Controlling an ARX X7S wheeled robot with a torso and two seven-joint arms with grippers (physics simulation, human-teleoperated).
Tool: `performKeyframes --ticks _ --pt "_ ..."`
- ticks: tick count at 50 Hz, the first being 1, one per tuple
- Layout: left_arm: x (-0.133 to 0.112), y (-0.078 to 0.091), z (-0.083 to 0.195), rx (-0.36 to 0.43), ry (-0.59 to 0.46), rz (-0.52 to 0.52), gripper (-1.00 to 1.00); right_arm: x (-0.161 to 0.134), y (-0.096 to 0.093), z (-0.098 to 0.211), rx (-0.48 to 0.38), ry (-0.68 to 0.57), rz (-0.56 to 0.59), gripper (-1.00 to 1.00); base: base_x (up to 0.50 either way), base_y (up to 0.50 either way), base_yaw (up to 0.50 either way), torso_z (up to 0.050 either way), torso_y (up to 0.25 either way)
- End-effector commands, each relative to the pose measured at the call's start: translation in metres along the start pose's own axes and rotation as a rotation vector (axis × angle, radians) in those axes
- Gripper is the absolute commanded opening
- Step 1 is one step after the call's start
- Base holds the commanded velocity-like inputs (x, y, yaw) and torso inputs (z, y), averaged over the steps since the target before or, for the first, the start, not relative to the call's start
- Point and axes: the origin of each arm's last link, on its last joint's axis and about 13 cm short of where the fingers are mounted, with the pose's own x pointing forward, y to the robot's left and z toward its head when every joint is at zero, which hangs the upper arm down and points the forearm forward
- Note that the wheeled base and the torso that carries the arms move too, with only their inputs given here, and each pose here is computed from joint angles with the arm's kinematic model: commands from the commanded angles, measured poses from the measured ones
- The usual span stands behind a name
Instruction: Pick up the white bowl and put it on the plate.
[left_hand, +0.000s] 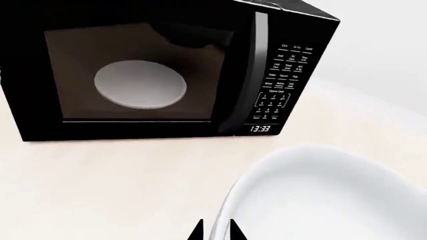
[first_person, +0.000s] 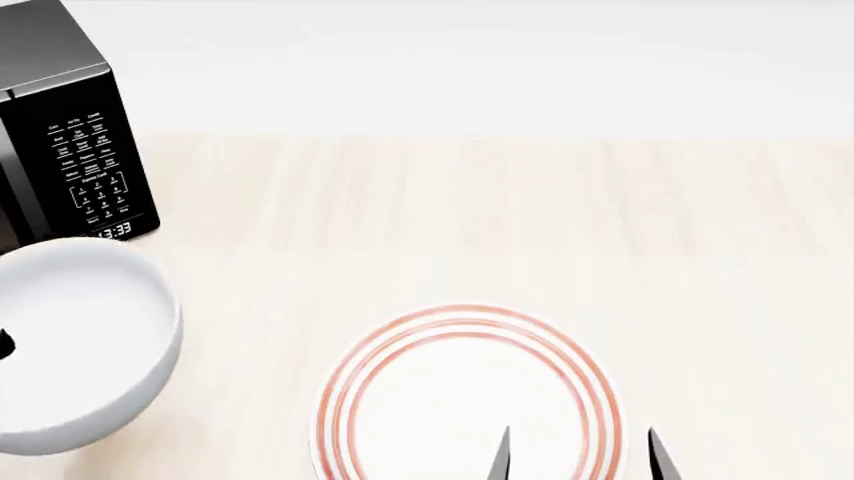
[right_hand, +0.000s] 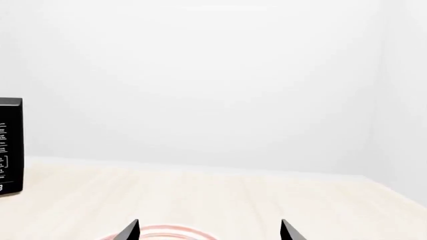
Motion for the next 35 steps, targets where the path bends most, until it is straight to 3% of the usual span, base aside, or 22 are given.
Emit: performKeyframes --ticks 1,10,25,35 --pt "-0.009 -0.021 0.017 -0.010 -0.042 -0.097 -1.00 0.000 0.000 -0.001 -0.001 0.001 -0.001 1.00 0.00 0.00 0.00 0.000 0.000" --pt "-0.012 -0.048 0.024 0.041 -0.045 -0.183 -1.00 0.000 0.000 -0.001 -0.003 0.002 0.003 1.00 0.00 0.00 0.00 0.000 0.001" --pt "-0.010 -0.097 0.023 0.060 -0.010 -0.314 -1.00 0.000 0.000 0.000 0.000 -0.002 0.003 1.00 0.00 0.00 0.00 0.000 0.001" --pt "-0.009 -0.123 0.013 0.092 0.020 -0.388 -1.00 0.000 0.000 0.001 0.001 -0.005 0.005 1.00 0.00 0.00 0.00 0.000 0.000"
